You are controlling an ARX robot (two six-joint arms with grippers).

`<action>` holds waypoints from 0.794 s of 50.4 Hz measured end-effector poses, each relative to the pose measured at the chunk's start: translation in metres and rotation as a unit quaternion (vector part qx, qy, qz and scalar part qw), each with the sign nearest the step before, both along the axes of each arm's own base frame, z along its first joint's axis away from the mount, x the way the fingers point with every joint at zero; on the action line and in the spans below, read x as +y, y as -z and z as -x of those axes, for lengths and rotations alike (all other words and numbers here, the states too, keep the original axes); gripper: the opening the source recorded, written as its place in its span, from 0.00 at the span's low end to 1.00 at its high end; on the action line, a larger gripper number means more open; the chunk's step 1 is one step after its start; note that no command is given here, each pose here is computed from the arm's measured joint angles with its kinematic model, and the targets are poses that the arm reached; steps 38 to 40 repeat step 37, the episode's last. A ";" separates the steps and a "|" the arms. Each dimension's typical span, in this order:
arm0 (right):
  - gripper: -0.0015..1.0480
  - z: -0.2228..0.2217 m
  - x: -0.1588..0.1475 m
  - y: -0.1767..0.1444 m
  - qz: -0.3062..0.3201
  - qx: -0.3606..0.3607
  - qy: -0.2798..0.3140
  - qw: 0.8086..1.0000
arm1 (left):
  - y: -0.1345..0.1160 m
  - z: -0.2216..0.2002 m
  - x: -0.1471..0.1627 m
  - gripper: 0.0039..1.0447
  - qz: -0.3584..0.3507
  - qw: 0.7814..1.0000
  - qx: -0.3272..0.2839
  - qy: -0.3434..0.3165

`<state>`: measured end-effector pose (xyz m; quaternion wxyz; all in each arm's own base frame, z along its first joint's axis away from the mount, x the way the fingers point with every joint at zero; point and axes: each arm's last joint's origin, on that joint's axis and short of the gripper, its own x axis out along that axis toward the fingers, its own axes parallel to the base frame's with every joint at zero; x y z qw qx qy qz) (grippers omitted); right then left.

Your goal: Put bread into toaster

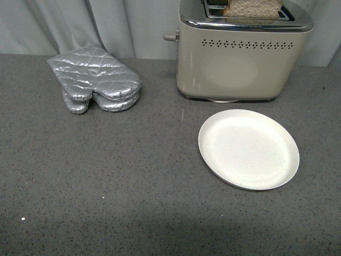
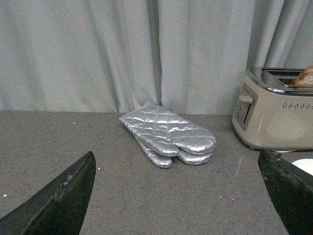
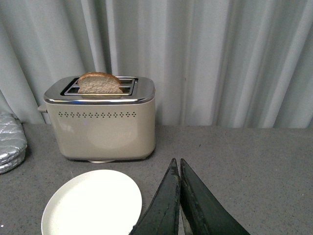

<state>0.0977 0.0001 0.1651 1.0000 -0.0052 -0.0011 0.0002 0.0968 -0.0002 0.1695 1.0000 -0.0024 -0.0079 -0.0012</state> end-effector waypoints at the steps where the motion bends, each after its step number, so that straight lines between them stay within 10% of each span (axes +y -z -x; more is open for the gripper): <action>1: 0.01 0.000 0.000 0.000 0.000 0.000 0.000 1.000 | 0.000 0.000 0.000 0.94 0.000 1.000 0.000 0.000; 28: 0.88 0.000 0.000 0.000 0.000 0.000 0.000 1.000 | 0.000 0.000 0.000 0.94 0.000 1.000 0.000 0.000; 40: 0.90 0.000 0.000 0.000 -0.001 0.000 0.000 1.000 | 0.000 0.000 0.000 0.94 0.000 1.000 0.000 0.000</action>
